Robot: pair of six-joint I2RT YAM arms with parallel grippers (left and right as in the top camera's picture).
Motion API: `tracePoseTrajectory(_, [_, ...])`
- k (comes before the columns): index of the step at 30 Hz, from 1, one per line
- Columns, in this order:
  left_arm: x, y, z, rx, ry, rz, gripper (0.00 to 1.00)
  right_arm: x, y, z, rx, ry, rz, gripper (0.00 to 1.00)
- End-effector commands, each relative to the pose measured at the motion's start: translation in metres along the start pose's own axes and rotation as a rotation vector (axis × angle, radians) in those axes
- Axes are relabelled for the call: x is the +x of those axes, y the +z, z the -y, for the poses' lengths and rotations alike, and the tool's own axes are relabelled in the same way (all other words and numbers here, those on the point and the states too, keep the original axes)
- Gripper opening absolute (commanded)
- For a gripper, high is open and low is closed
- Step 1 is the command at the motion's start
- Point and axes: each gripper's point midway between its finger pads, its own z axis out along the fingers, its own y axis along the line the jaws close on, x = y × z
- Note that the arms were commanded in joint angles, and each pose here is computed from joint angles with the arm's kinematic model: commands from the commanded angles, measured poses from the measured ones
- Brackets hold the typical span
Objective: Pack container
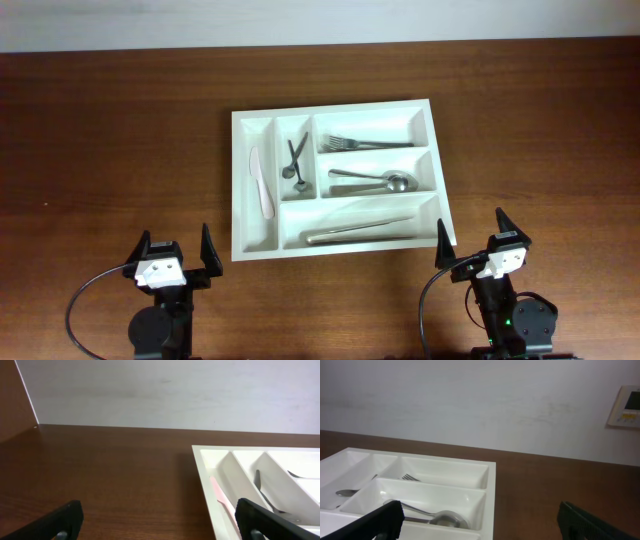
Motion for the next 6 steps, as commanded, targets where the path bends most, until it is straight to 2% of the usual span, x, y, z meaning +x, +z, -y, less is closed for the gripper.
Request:
tracePoseTrajectory(1, [0.0022,0.0001,0.0018,0.012,0.015,0.001,0.99,0.0002,0.0,-0.0003,0.003,0.005,0.004,0.99])
tracePoseTrajectory(6, [0.0023,0.0001,0.0017,0.011,0.015,0.001,0.99,0.0003,0.0,-0.0003,0.003,0.005,0.004,0.99])
